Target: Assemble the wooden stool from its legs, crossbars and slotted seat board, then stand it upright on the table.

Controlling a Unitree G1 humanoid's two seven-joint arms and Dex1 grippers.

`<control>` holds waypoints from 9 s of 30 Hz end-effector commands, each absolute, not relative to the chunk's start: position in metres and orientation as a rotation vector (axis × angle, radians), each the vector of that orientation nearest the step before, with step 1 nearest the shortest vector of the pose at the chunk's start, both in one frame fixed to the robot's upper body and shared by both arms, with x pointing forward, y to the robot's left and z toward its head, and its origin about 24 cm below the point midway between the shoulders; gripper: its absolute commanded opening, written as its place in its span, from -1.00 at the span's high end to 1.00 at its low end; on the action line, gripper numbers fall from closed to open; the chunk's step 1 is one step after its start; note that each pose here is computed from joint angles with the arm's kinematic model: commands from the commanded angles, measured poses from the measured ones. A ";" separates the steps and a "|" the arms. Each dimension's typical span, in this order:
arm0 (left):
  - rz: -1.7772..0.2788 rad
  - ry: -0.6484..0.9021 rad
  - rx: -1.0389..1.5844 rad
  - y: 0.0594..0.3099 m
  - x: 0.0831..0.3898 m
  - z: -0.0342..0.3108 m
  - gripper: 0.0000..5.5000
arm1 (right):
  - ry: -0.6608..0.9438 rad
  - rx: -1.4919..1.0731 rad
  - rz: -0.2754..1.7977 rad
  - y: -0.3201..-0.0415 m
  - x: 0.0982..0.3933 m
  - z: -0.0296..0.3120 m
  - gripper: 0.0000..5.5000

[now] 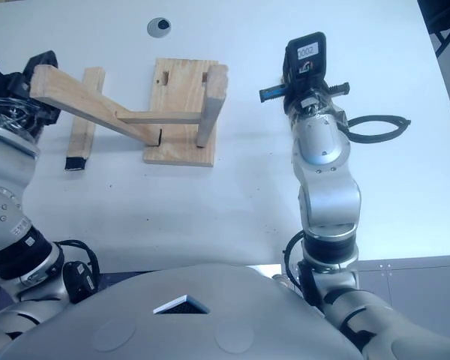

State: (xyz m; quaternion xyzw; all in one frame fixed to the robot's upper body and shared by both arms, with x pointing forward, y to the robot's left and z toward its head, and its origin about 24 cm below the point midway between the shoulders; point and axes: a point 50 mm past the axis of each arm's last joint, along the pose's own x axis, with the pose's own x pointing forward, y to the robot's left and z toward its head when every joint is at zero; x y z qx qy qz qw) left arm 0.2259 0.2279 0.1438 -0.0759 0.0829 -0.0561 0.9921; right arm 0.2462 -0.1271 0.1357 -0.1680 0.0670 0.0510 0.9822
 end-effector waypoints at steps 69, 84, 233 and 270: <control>-0.581 0.610 0.067 0.222 0.249 0.087 1.00 | -0.031 -1.069 1.002 -0.133 0.332 0.088 0.99; -0.355 0.715 0.087 0.213 0.243 0.055 1.00 | -0.303 -0.781 1.267 -0.015 0.306 0.073 0.99; -0.924 -0.307 -0.592 0.142 0.258 0.255 0.22 | -0.678 -0.432 0.802 -0.106 0.277 0.233 0.52; -0.665 -0.284 -0.222 0.225 0.252 0.274 0.86 | -0.437 -0.561 0.692 -0.109 0.290 0.189 -0.06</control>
